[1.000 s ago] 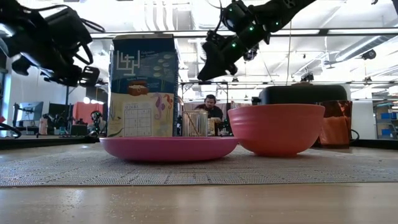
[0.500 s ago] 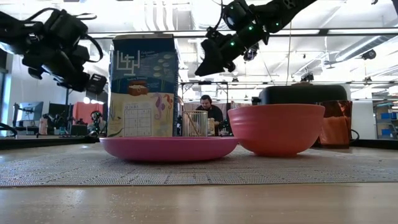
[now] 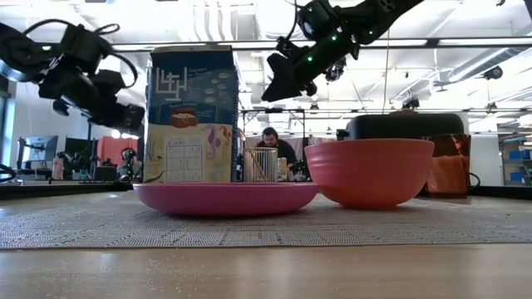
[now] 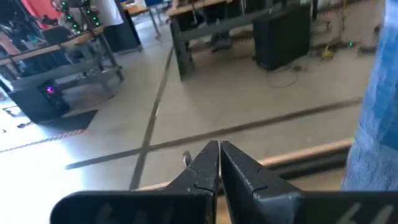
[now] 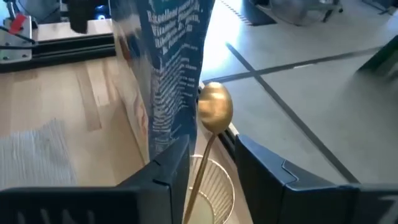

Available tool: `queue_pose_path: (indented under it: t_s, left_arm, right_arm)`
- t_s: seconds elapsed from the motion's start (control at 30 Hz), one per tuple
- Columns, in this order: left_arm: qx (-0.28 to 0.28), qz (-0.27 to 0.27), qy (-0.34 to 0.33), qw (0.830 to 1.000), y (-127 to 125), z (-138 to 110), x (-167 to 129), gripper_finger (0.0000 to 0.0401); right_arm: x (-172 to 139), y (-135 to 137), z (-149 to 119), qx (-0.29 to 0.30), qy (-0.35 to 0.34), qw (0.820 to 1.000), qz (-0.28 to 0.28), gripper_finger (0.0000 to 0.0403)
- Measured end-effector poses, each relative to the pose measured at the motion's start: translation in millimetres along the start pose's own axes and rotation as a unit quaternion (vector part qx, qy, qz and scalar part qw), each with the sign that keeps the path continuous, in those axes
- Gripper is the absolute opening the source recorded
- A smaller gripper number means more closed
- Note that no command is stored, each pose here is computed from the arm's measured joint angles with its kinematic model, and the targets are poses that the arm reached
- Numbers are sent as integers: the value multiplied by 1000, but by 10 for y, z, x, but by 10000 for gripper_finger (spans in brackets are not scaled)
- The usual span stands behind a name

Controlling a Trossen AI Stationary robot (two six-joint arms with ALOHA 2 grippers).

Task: Arrange a breakfast setting
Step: Pour the cereal from the blue cereal box into the orange bowl on the gray table mat

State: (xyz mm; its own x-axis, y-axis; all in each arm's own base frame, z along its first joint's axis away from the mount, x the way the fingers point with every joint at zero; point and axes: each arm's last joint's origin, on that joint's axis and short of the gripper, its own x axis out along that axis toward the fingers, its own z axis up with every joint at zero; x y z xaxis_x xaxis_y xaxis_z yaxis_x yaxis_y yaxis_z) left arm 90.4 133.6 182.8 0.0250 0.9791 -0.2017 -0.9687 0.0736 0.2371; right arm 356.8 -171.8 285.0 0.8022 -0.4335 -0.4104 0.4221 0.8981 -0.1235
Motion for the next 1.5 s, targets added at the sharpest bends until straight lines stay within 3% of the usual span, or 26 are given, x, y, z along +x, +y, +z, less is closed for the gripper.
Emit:
queue_pose_path:
  t_s: [0.33, 0.47, 0.7, 0.87, 0.97, 1.17, 1.33, 1.5]
  left_arm:
    - [-20, 1, -28, 999, -8, -3, 8, 0]
    - [-36, 2, -39, 999, -16, 16, 19, 0]
    - [-48, 10, -46, 998, -26, 19, 38, 0]
    - [-74, 51, -44, 995, -8, 12, 89, 0]
    - [-75, 53, -44, 995, -24, 3, 117, 0]
    - [-91, 62, -43, 993, -38, -11, 141, 0]
    - [-105, 55, -47, 992, -41, -3, 141, 0]
    - [-117, 44, -54, 991, -35, 18, 128, 0]
  right_arm:
    - [12, -40, -55, 3, 8, 1000, -4, 188]
    - [151, -28, -118, -2, -2, 1000, 1, 211]
    - [522, 13, -336, -26, 5, 1000, 9, 222]
    - [588, 14, -329, -24, 3, 1000, 7, 225]
    - [575, 0, -313, -6, 2, 1000, -13, 228]
    - [542, -54, -293, 40, 7, 994, -103, 221]
    - [545, -29, -282, 26, 1, 997, -73, 223]
    - [550, -38, -262, 24, -18, 1000, 7, 242]
